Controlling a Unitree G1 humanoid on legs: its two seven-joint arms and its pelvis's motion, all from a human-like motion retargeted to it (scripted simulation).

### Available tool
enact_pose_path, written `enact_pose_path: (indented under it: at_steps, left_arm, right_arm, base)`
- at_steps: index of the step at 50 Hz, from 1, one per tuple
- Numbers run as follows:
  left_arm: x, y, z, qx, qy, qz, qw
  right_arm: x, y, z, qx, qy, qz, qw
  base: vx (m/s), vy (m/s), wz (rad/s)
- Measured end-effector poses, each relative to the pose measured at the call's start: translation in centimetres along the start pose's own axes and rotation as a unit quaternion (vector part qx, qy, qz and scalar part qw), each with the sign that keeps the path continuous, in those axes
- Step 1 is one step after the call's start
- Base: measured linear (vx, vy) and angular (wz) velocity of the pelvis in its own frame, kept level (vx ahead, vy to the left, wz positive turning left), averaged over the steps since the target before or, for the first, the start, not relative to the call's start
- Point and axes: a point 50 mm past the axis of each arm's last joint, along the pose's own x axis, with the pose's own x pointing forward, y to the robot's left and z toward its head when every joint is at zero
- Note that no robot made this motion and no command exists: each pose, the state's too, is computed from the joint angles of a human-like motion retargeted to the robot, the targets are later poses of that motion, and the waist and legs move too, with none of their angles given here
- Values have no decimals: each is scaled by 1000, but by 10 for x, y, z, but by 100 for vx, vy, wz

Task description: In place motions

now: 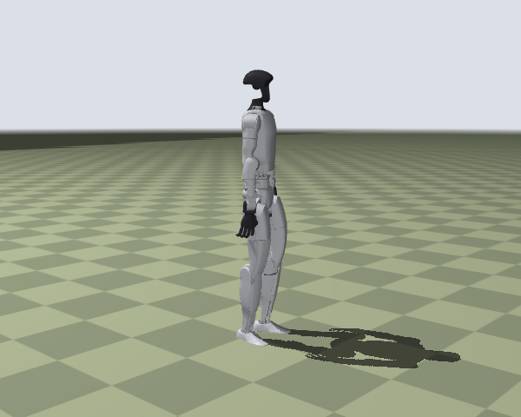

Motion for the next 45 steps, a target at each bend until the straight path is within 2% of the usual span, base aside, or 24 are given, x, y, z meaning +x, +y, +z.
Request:
enact_pose_path:
  at_steps: [12,33,45]
  left_arm:
    - [0,1,12,30,-36,-12,999]
    - [-1,-16,-18,-35,58,-52,996]
    - [0,-15,-8,-48,59,-23,997]
  right_arm:
    - [1,6,-11,-4,10,7,1000]
    - [1,12,-12,17,28,24,999]
    - [0,11,-24,32,50,13,998]
  base:
    - [0,1,3]
    - [0,0,-3]
    - [1,-1,-15]
